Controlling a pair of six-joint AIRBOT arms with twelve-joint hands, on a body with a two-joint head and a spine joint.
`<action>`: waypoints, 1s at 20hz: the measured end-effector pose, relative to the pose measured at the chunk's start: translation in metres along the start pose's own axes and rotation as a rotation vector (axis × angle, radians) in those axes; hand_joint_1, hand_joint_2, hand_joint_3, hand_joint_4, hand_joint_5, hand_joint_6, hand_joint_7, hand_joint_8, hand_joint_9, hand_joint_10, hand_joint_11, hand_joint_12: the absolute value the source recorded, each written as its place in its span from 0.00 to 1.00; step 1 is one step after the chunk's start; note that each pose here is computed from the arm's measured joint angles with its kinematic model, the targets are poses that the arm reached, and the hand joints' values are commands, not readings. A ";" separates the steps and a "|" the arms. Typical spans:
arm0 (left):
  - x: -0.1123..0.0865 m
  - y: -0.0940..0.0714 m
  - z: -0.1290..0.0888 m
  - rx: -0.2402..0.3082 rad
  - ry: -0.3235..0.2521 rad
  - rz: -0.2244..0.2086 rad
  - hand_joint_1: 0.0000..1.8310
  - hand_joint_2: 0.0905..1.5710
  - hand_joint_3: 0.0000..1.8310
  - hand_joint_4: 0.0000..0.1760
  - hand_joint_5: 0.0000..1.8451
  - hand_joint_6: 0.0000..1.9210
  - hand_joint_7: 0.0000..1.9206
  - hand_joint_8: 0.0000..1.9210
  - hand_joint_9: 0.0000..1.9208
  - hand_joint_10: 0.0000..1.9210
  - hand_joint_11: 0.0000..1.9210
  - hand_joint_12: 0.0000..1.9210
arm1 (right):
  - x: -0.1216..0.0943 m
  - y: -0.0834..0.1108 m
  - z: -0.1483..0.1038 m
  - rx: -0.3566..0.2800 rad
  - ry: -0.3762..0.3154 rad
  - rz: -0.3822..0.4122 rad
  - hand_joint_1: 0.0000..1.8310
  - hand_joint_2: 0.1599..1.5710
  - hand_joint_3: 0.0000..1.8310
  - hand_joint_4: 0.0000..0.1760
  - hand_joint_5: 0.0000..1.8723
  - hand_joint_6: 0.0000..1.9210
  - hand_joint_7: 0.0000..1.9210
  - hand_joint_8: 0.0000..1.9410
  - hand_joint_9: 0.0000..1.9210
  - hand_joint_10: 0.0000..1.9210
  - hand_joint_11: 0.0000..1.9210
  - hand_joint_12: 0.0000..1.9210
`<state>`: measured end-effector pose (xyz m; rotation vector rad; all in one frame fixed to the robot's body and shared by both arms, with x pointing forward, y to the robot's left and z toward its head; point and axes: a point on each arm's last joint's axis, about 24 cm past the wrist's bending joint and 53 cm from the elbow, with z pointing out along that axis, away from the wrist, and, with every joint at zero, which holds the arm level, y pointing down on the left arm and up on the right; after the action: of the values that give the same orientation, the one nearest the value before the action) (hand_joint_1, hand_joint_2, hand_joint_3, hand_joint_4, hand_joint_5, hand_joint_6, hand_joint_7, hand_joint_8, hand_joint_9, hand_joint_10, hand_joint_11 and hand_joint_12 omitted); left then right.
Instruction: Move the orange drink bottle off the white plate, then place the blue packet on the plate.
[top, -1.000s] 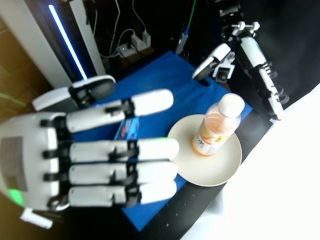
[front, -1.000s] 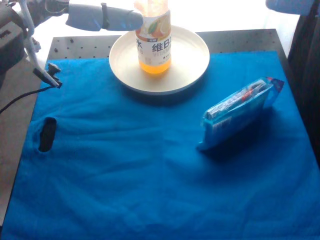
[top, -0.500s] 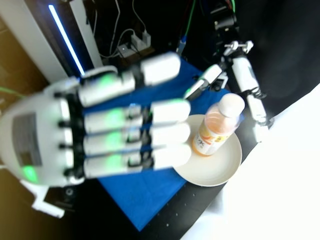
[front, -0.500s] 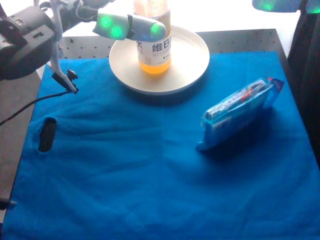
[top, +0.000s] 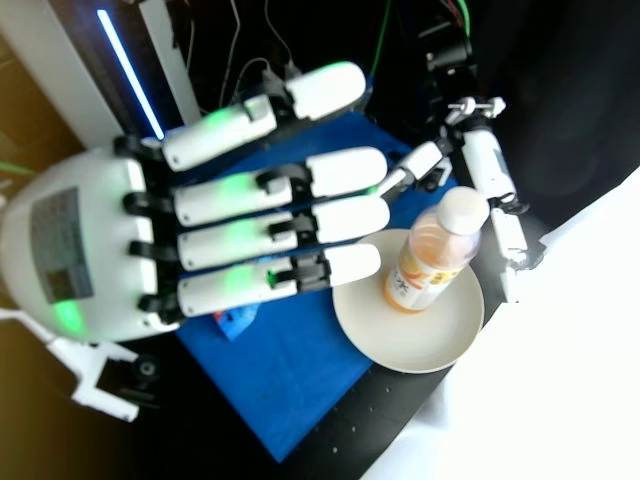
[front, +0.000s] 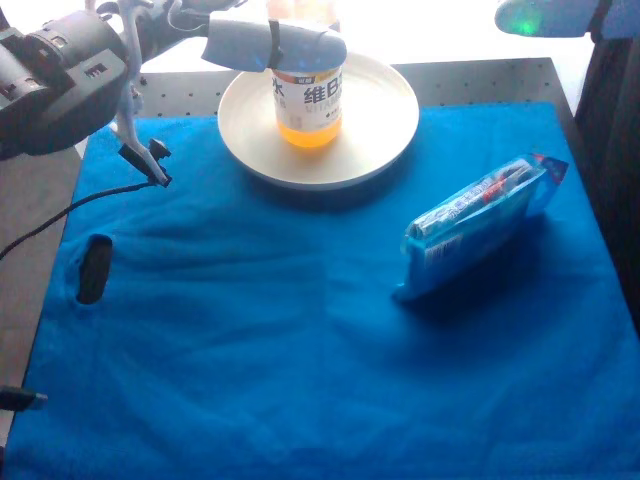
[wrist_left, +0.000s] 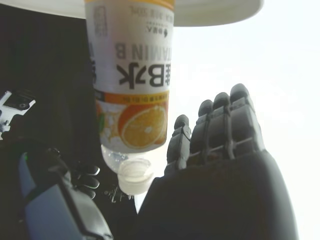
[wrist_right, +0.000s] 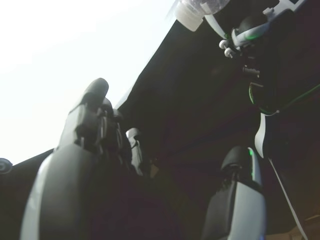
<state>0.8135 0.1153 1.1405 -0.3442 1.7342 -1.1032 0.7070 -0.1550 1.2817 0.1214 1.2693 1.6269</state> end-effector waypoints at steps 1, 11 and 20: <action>0.000 0.001 0.000 -0.004 0.001 0.000 0.31 0.37 0.01 0.84 0.00 0.00 0.01 0.00 0.00 0.00 0.00 0.00 | 0.000 0.000 0.000 0.001 0.000 0.001 0.41 0.45 0.00 1.00 0.00 0.00 0.03 0.00 0.03 0.00 0.00 0.28; 0.007 -0.009 0.009 0.020 0.010 -0.010 0.55 0.52 0.00 0.00 0.25 0.01 0.29 0.01 0.26 0.01 0.15 0.07 | 0.008 0.004 0.003 -0.007 0.013 0.013 0.45 0.48 0.00 0.86 0.00 0.00 0.05 0.00 0.04 0.00 0.00 0.21; 0.008 -0.012 0.014 0.066 0.008 -0.120 0.76 0.67 0.00 0.00 0.47 0.57 0.54 0.39 0.57 0.51 0.49 0.39 | 0.009 0.006 0.004 -0.015 0.012 0.017 0.44 0.48 0.00 0.83 0.00 0.00 0.05 0.00 0.05 0.00 0.00 0.24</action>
<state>0.8189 0.0959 1.1447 -0.4076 1.6978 -1.2462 0.7015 -0.1452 1.2841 0.1140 1.2680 1.6534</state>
